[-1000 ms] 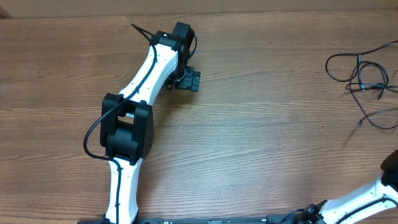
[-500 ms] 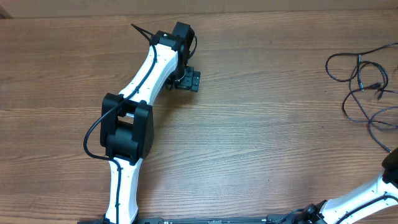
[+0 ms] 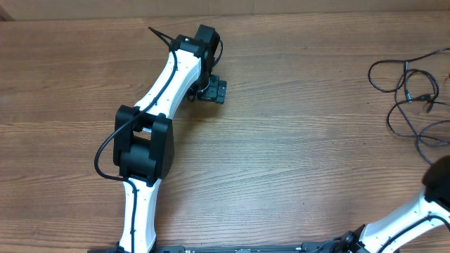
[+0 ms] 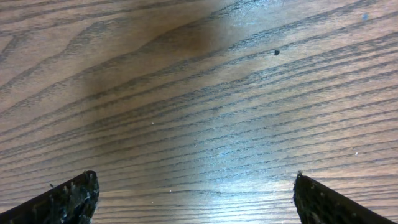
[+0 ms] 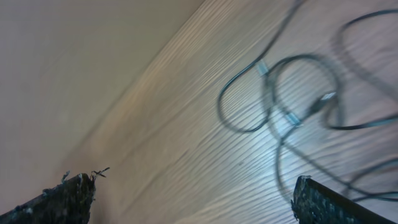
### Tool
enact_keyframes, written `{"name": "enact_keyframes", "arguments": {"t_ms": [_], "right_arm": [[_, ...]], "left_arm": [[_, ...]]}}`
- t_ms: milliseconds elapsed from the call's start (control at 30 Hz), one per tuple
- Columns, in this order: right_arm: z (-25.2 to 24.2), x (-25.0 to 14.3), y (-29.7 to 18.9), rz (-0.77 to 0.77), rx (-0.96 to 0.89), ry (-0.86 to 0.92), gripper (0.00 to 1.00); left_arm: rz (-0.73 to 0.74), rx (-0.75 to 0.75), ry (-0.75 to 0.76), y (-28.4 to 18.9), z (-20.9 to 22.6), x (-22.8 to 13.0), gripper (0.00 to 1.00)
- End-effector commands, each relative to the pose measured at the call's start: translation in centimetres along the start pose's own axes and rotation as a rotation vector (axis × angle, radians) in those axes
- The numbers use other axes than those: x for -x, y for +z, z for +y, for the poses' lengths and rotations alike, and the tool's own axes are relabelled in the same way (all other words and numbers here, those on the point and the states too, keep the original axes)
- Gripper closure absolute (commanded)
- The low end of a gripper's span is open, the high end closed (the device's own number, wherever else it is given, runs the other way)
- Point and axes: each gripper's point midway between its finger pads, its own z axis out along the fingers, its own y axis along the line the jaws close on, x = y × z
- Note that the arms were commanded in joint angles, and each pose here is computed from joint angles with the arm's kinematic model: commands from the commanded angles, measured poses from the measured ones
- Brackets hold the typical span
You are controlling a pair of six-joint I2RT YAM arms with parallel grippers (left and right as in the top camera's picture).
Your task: Untangle cables
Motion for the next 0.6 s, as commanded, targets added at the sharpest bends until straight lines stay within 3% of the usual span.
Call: {"name": "enact_keyframes", "arguments": {"t_ms": [0, 300, 567], "right_arm": [[3.7, -1.7, 2.3, 0.054, -0.026, -0.138, 0.00], [15.7, -9.8, 7.4, 0.187, -0.030, -0.450, 0.00], [23.7, -13.5, 9.2, 0.096, -0.029, -0.678, 0.00]], "left_arm": [[-0.003, -0.009, -0.019, -0.1, 0.0, 0.2, 0.00], [-0.003, -0.009, -0.019, -0.1, 0.0, 0.2, 0.00], [-0.003, -0.009, -0.019, -0.1, 0.0, 0.2, 0.00]]}}
